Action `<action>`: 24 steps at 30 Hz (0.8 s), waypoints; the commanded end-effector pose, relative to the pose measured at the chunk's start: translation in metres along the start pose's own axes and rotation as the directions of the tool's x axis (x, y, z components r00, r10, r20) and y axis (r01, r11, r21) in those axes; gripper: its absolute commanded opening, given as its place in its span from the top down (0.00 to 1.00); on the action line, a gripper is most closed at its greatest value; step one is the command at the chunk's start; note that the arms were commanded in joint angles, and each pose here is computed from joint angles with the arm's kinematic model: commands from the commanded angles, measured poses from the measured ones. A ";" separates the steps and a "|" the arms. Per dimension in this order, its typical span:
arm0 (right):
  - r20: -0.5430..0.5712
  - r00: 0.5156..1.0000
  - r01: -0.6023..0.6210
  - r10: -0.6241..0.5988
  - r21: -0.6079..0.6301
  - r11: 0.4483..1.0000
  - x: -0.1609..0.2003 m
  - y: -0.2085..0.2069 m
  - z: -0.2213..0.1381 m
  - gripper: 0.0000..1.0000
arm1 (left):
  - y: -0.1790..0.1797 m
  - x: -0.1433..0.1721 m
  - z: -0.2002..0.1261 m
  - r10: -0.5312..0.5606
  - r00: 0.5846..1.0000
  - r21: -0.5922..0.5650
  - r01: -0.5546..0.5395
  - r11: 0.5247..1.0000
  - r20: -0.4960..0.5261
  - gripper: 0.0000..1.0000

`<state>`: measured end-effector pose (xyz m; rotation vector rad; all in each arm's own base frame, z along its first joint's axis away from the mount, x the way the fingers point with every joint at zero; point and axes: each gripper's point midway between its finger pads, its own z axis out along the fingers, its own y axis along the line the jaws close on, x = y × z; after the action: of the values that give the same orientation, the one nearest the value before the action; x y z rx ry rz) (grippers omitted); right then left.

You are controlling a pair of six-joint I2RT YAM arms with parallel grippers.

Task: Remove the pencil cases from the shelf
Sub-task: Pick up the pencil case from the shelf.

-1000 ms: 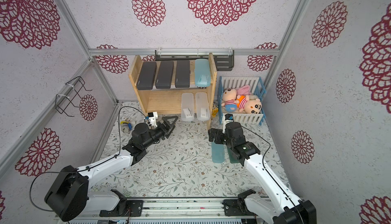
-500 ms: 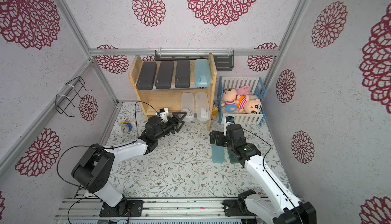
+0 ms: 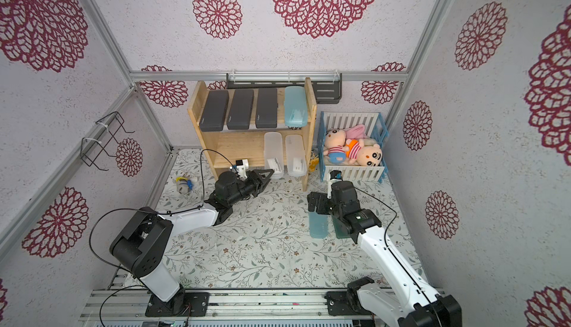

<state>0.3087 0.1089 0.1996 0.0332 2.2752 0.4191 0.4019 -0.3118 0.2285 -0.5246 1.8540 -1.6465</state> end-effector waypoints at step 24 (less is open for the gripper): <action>0.289 0.944 0.088 0.162 -0.690 0.718 -0.050 0.302 -0.096 0.01 | -0.010 0.011 -0.266 0.752 0.617 -0.331 -0.677 0.658 0.231 1.00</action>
<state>0.2351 0.3376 0.3399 -0.2771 1.7975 1.0915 0.2246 -0.1404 0.2700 -0.1025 1.6046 -0.8793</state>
